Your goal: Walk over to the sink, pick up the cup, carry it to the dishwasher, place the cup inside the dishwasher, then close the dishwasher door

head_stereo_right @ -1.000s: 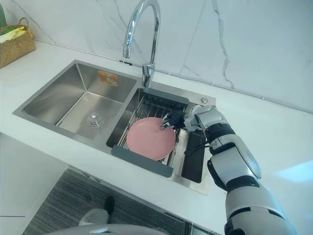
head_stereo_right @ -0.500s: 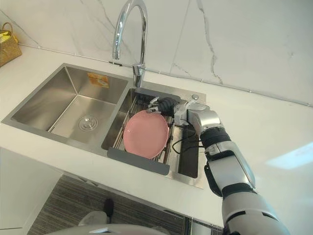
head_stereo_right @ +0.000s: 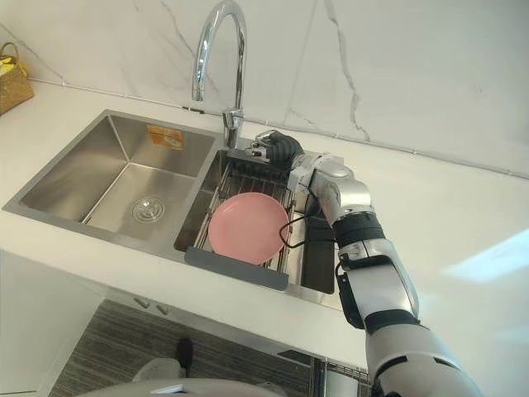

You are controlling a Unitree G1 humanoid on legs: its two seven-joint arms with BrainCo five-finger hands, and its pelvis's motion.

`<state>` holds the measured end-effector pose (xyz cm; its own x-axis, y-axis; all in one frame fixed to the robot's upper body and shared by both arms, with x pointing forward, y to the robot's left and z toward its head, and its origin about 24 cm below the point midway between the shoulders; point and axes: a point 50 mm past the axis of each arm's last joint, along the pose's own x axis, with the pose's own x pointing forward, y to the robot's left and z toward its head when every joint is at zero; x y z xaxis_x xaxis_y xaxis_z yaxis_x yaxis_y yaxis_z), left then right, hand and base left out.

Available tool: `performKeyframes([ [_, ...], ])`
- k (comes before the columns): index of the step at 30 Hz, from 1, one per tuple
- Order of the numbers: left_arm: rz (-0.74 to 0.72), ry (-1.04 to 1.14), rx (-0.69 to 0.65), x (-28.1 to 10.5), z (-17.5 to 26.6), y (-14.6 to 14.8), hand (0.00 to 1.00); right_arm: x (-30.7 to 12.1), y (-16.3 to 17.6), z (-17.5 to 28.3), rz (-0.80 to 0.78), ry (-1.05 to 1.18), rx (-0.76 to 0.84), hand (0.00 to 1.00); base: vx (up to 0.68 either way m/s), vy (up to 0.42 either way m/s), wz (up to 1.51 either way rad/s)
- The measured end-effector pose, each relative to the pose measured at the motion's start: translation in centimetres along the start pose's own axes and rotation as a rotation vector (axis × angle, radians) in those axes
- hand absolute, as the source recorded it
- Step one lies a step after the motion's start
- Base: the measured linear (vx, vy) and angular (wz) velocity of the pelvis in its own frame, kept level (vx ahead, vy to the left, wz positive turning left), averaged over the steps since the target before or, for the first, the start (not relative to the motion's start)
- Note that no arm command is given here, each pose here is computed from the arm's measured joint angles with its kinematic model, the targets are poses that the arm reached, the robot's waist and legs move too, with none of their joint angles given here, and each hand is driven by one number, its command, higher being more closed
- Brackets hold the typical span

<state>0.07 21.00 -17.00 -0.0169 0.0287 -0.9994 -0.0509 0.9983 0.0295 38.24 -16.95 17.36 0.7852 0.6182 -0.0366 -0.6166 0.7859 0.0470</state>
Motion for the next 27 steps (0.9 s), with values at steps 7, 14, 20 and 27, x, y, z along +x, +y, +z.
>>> performKeyframes([
  [7,-0.001,0.007,0.006,0.0,0.0,-0.1,0.0,-1.4,-0.5,-4.3,-0.083,0.207,0.002,0.0,-0.01,0.003,-0.01],
  [14,0.013,0.028,-0.019,0.0,-0.2,-0.2,0.0,-1.8,-1.8,-3.3,-0.303,0.21,-0.295,0.0,0.0,-0.001,-0.01],
  [20,0.007,0.062,-0.085,0.0,-0.6,-0.4,0.0,-2.2,1.2,0.2,-0.313,0.043,-0.642,0.0,0.0,0.003,-0.06],
  [27,0.009,0.087,-0.124,0.0,-1.3,-0.3,0.0,-5.1,3.4,-0.6,-0.299,-0.025,-0.788,0.0,-0.01,0.008,-0.24],
])
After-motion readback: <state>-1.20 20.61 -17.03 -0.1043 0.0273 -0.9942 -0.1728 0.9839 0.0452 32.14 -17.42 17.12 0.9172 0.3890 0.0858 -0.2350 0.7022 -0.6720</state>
